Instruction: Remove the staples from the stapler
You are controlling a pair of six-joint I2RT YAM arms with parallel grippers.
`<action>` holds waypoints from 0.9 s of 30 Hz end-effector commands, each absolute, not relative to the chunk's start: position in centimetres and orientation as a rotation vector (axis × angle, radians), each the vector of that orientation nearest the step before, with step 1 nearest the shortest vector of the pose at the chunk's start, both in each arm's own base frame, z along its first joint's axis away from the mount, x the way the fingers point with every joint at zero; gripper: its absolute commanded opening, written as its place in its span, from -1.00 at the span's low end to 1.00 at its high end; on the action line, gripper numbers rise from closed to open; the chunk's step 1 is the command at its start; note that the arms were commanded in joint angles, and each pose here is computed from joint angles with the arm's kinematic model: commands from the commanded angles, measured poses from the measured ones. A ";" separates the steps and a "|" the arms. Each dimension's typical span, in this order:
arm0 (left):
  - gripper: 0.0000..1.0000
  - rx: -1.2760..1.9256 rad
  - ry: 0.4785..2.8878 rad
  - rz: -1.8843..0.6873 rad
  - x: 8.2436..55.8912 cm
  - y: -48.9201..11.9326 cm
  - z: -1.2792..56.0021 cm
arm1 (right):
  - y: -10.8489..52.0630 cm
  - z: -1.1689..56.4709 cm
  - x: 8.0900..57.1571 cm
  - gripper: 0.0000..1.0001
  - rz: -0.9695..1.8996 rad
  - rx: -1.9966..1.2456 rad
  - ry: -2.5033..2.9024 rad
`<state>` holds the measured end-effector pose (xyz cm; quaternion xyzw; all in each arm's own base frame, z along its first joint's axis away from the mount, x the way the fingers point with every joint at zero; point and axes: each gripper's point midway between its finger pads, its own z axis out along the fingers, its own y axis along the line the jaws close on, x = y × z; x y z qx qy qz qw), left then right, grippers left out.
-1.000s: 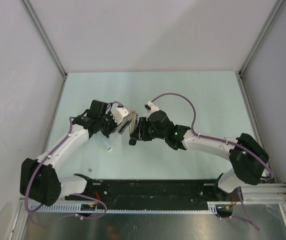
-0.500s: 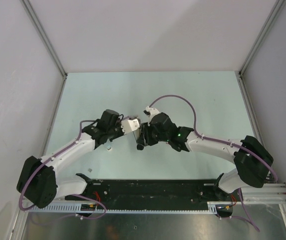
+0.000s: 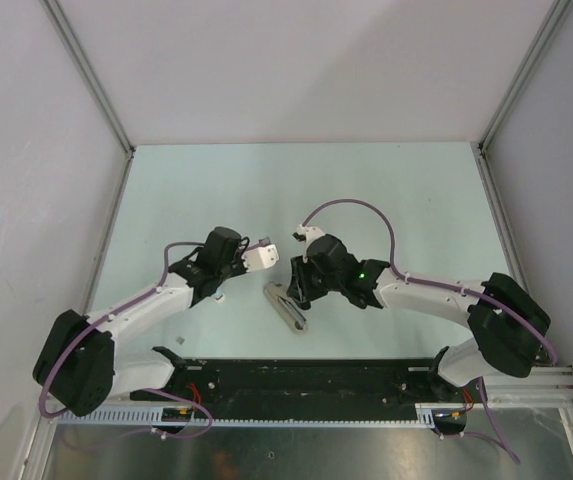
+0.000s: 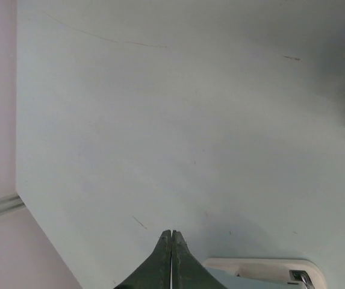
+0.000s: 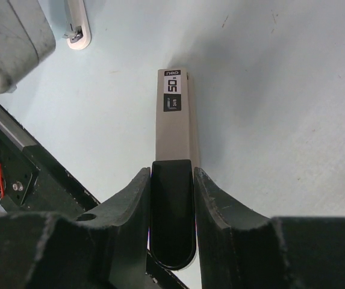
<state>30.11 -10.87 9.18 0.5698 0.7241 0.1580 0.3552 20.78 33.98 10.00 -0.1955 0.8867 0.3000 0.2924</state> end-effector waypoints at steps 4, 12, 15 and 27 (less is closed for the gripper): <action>-1.00 1.321 1.920 0.303 30.2 -12.4 11.4 | 35.1 11.6 21.9 -1.00 0.824 -0.478 2.284; -1.00 1.133 1.970 0.150 30.3 -13.9 14.6 | 35.1 10.7 22.9 -1.00 0.652 -0.408 2.282; -1.00 1.035 2.000 0.091 30.7 -14.0 16.1 | 36.6 10.4 23.9 -1.00 0.594 -0.354 2.280; -0.90 0.836 2.144 -0.093 30.7 -11.2 17.0 | 39.9 6.6 23.9 -0.82 0.271 -0.425 2.431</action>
